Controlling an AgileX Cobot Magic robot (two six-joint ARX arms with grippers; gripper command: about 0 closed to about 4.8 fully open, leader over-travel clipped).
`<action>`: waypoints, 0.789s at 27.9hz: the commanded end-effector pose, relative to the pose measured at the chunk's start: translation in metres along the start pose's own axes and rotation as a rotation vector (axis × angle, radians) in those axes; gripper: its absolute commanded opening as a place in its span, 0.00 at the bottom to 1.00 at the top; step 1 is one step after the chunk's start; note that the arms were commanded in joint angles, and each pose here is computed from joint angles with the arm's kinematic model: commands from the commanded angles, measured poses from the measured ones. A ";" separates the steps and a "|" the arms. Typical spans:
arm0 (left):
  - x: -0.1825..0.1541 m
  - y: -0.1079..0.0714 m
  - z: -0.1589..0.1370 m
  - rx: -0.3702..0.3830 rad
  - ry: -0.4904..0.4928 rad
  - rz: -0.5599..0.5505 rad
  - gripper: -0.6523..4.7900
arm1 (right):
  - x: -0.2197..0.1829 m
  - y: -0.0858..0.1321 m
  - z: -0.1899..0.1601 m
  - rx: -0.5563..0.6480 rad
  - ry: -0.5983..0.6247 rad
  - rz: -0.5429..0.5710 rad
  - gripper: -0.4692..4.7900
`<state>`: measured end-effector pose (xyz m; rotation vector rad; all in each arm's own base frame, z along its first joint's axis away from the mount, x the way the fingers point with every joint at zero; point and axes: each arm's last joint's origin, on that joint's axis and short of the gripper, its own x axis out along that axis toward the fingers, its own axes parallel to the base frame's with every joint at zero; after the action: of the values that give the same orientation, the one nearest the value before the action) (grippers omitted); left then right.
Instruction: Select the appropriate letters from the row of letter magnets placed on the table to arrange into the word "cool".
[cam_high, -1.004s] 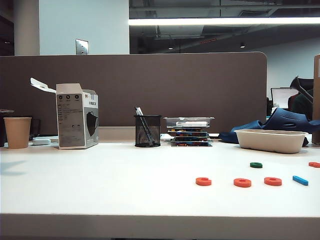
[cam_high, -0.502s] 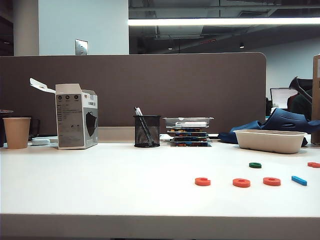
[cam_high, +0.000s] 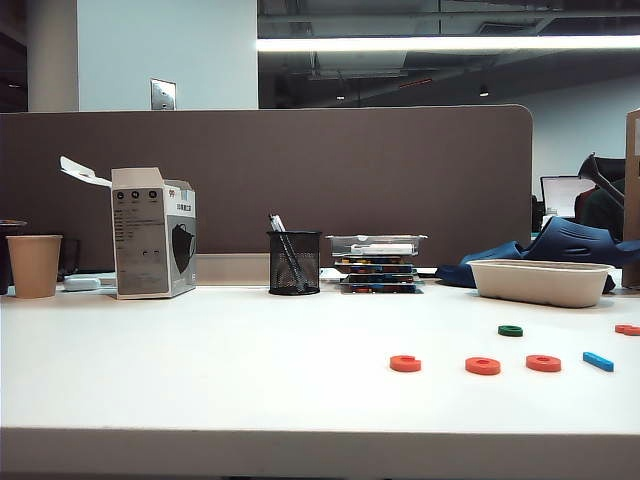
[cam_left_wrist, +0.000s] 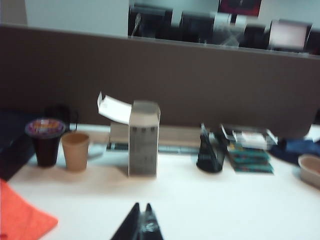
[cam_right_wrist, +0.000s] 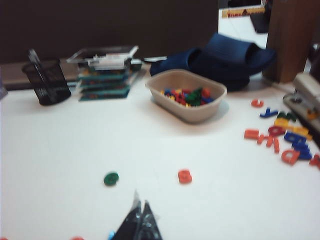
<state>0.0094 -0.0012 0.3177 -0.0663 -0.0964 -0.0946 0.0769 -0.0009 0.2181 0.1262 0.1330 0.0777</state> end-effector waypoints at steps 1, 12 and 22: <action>0.013 0.001 -0.017 0.042 -0.032 -0.001 0.11 | 0.009 -0.002 -0.009 -0.044 -0.045 0.007 0.08; 0.064 0.007 -0.099 0.039 -0.093 -0.009 0.11 | 0.026 -0.009 -0.048 -0.121 -0.062 -0.001 0.08; 0.073 0.010 -0.142 0.027 -0.081 -0.012 0.11 | 0.029 -0.012 -0.057 -0.153 -0.055 -0.044 0.08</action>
<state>0.0963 -0.0078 0.1816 -0.0389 -0.1573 -0.0964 0.0981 -0.0033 0.1564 -0.0227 0.0903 0.0483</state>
